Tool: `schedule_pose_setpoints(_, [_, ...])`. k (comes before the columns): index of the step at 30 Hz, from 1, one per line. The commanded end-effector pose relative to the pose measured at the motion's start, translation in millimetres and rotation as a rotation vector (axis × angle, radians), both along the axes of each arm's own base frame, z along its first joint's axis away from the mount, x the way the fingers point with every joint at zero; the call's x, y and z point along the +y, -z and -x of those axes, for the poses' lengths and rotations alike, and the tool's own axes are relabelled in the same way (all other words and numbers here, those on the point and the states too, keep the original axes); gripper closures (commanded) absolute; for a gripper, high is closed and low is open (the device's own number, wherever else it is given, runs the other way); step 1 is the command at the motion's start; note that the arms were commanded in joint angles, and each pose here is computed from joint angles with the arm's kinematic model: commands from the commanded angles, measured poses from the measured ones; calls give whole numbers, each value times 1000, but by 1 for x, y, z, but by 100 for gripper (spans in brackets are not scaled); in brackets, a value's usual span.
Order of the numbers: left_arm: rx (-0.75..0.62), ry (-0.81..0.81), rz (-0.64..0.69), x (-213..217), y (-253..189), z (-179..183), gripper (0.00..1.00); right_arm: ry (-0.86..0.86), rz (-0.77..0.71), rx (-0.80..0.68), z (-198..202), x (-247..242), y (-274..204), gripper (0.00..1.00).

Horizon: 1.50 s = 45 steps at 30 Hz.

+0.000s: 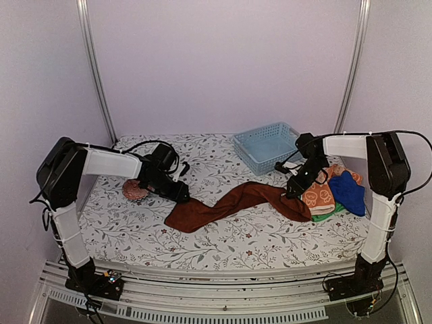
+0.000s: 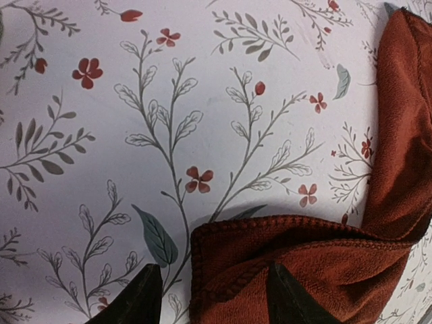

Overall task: Roll the towels
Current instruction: Pick up the towel from the center of the board, then flatten out the towel at the center of the board.

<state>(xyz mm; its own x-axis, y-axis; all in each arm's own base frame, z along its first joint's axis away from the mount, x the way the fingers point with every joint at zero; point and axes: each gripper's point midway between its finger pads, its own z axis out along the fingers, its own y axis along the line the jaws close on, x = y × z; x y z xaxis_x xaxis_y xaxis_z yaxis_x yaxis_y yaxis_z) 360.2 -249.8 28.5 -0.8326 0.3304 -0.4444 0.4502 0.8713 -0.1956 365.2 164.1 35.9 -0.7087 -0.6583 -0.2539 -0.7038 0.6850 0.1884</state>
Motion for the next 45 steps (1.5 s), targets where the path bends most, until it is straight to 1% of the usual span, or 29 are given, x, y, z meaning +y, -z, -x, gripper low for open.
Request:
schedule_pose_setpoints(1, [-10, 5, 43, -9, 1, -10, 49, 17, 26, 11, -2, -1, 6, 67])
schedule_pose_setpoints(2, [-13, 6, 49, -10, -1, -11, 52, 18, 26, 8, -3, -1, 6, 70])
schedule_pose_setpoints(4, [-23, 10, 52, -11, -4, -12, 62, 18, 22, 7, -4, -1, 6, 76])
schedule_pose_setpoints(7, [-54, 8, 56, -11, -13, -16, 87, 19, 11, -13, -8, 1, 0, 94])
schedule_pose_setpoints(8, [-71, 7, 60, -11, -19, -17, 95, 17, 9, -21, -9, 2, -3, 97])
schedule_pose_setpoints(9, [-94, 5, 63, -10, -27, -20, 100, 17, 6, -38, -13, 3, -8, 97])
schedule_pose_setpoints(11, [-150, -6, 62, -7, -49, -24, 100, 16, -9, -81, -20, 5, -27, 98])
schedule_pose_setpoints(13, [-225, -10, 63, -2, -81, -29, 100, 2, -53, -126, -25, 12, -57, 98])
schedule_pose_setpoints(17, [-397, -38, 73, 14, -161, -29, 100, -48, -196, -284, -26, 28, -151, 98])
schedule_pose_setpoints(19, [-505, -55, 107, 24, -215, -22, 100, -70, -253, -386, -23, 32, -197, 98])
schedule_pose_setpoints(21, [-602, -83, 129, 36, -256, -15, 100, -60, -275, -509, -25, 24, -236, 97])
schedule_pose_setpoints(23, [-664, -133, 133, 52, -281, -6, 100, 37, -227, -597, -37, -2, -253, 98])
schedule_pose_setpoints(25, [-664, -169, 140, 63, -284, 3, 100, 106, -222, -604, -40, -28, -260, 98])
schedule_pose_setpoints(27, [-614, -165, 153, 64, -273, 13, 100, 89, -303, -603, -25, -35, -268, 98])
schedule_pose_setpoints(28, [-581, -156, 163, 63, -264, 19, 100, 45, -353, -597, -9, -30, -270, 97])
schedule_pose_setpoints(29, [-538, -117, 184, 57, -251, 28, 100, -45, -395, -597, 13, -22, -268, 97])
schedule_pose_setpoints(30, [-497, -57, 227, 48, -243, 40, 100, -137, -442, -587, 37, -14, -263, 96])
schedule_pose_setpoints(31, [-448, 27, 297, 34, -238, 58, 100, -201, -464, -584, 59, -10, -257, 96])
schedule_pose_setpoints(33, [-386, 133, 390, 20, -232, 88, 100, -283, -439, -565, 91, -9, -230, 96])
schedule_pose_setpoints(35, [-315, 194, 444, 17, -226, 116, 100, -345, -382, -475, 122, -16, -190, 96])
schedule_pose_setpoints(37, [-254, 170, 434, 27, -217, 135, 100, -366, -293, -380, 146, -31, -153, 96])
schedule_pose_setpoints(39, [-249, 144, 425, 39, -219, 147, 100, -380, -188, -329, 164, -48, -125, 93])
schedule_pose_setpoints(40, [-277, 126, 426, 44, -225, 148, 91, -375, -150, -325, 169, -56, -115, 89])
schedule_pose_setpoints(41, [-334, 106, 435, 50, -236, 149, 76, -374, -131, -345, 171, -60, -114, 81])
schedule_pose_setpoints(42, [-386, 80, 439, 55, -244, 146, 61, -383, -121, -385, 169, -61, -119, 70])
schedule_pose_setpoints(43, [-433, 56, 442, 59, -251, 142, 51, -388, -120, -424, 165, -60, -126, 63])
schedule_pose_setpoints(44, [-473, 37, 445, 63, -256, 138, 43, -395, -124, -461, 161, -58, -135, 59])
schedule_pose_setpoints(45, [-502, 38, 455, 62, -261, 135, 39, -395, -125, -493, 153, -57, -144, 56])
